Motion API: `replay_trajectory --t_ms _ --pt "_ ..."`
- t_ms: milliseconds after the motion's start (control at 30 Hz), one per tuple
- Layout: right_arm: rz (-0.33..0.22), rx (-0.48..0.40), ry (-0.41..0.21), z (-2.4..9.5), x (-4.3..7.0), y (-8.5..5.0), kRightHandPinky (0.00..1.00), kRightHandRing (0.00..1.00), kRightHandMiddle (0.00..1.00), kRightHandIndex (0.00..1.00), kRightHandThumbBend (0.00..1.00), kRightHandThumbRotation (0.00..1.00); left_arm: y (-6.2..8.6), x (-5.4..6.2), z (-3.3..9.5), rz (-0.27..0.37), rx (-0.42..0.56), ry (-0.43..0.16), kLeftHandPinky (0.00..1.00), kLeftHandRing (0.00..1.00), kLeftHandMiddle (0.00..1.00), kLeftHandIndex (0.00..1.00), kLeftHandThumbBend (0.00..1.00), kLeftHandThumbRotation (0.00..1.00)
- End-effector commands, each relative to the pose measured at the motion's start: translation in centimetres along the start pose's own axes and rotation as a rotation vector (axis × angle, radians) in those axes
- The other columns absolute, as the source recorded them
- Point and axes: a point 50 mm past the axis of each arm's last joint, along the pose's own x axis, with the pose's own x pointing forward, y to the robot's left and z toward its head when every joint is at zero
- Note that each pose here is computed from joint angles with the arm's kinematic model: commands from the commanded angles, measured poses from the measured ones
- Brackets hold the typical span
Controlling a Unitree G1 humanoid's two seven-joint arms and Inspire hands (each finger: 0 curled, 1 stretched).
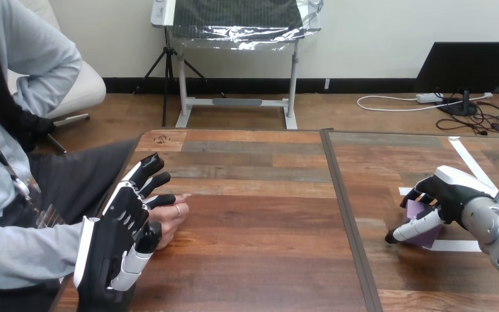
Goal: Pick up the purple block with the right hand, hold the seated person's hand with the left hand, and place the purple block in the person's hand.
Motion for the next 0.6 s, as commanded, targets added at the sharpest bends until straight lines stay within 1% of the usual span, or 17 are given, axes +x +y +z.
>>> replay_trajectory --t_ms 0,167,200,367,567 --pt "0.013 0.007 -0.059 1.83 0.28 0.2 0.69 0.73 0.74 0.72 0.92 0.25 0.1 2.29 1.03 -0.028 0.022 -0.095 0.71 0.83 0.87 0.85 1.0 0.83" --pt "0.001 0.008 -0.063 1.9 0.28 0.19 0.7 0.75 0.74 0.71 0.93 0.2 0.06 2.37 1.05 -0.028 0.02 -0.098 0.7 0.83 0.87 0.85 1.0 0.83" --pt "-0.003 0.008 -0.064 1.92 0.29 0.19 0.7 0.75 0.74 0.7 0.93 0.16 0.05 2.38 1.04 -0.028 0.018 -0.097 0.7 0.83 0.87 0.85 1.0 0.83" --pt "-0.027 -0.004 -0.077 2.19 0.3 0.08 0.7 0.74 0.73 0.67 0.91 0.07 0.07 2.4 1.06 -0.027 0.02 -0.099 0.71 0.84 0.87 0.85 1.0 0.83" --pt "-0.034 -0.007 -0.081 2.28 0.3 -0.01 0.68 0.72 0.72 0.61 0.88 0.01 0.1 2.4 1.06 -0.027 0.019 -0.099 0.71 0.84 0.87 0.85 1.0 0.83"
